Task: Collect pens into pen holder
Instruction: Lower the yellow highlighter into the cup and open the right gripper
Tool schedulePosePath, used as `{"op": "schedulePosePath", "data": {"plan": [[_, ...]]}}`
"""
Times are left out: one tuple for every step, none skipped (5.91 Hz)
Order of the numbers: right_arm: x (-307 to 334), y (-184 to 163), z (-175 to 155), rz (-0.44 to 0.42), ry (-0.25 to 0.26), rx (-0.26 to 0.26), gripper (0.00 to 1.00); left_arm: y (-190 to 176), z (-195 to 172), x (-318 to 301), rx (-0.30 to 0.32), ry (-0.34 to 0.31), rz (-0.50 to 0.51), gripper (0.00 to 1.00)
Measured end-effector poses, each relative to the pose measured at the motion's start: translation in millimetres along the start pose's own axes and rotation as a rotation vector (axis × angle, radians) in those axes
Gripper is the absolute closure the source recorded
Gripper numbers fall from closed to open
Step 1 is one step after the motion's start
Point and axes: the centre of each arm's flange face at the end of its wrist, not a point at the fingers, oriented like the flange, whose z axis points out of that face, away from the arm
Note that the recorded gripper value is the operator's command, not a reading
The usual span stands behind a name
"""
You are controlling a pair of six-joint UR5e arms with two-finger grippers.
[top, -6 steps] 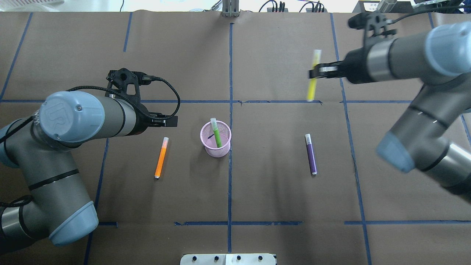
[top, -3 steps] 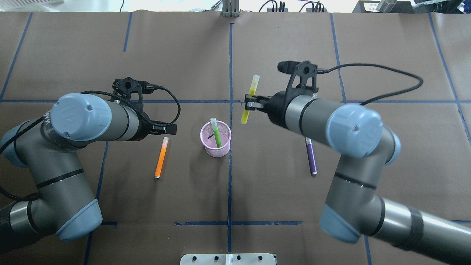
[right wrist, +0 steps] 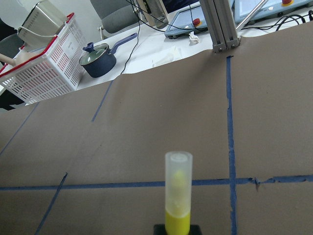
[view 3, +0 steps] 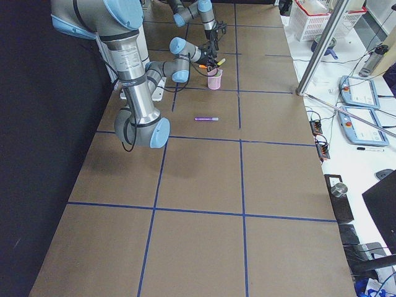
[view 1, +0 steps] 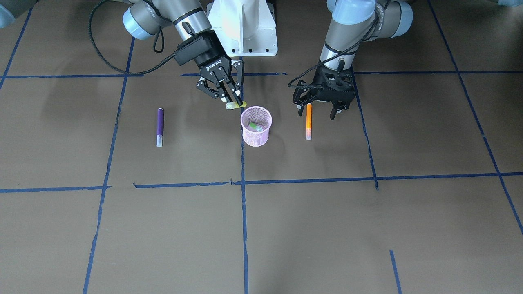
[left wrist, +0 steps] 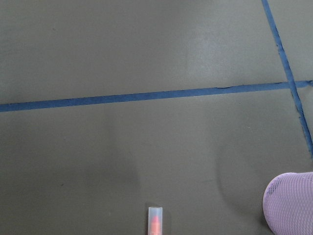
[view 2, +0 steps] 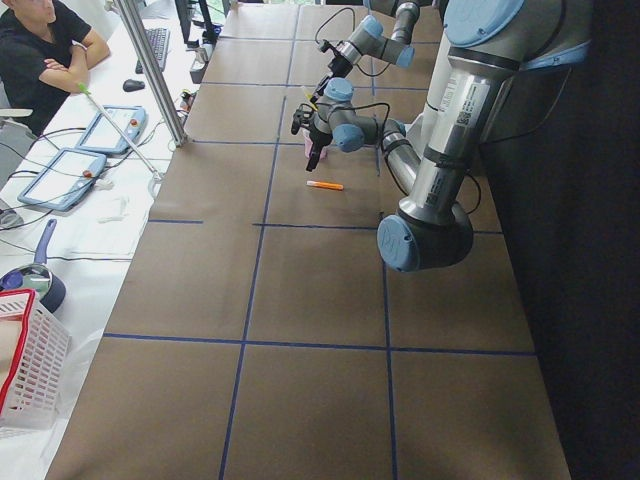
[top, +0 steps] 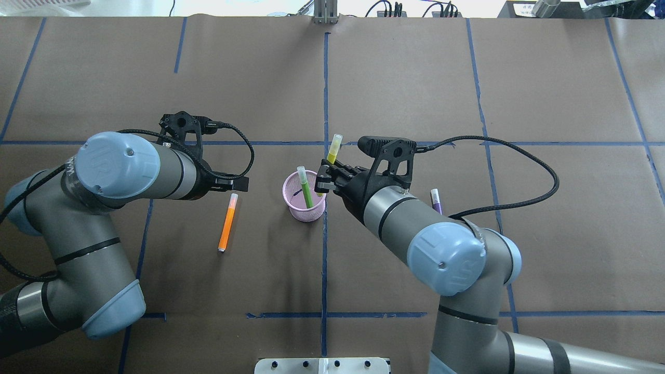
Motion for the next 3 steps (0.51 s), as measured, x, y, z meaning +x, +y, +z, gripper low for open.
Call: {"op": "schedulePosePath", "data": {"plan": [[-11.4, 6.8, 15.0, -0.012, 0.033, 0.042, 0.92, 0.2, -0.4, -0.6, 0.000, 0.000, -0.001, 0.00], [-17.5, 13.0, 26.1, -0.024, 0.058, 0.072, 0.46, 0.4, -1.5, -0.6, 0.001, 0.001, -0.001, 0.00], [-20.0, 16.9, 31.5, -0.032, 0.071, 0.084, 0.01, 0.4, -2.8, -0.3, 0.002, 0.003, 0.000, 0.00]]}}
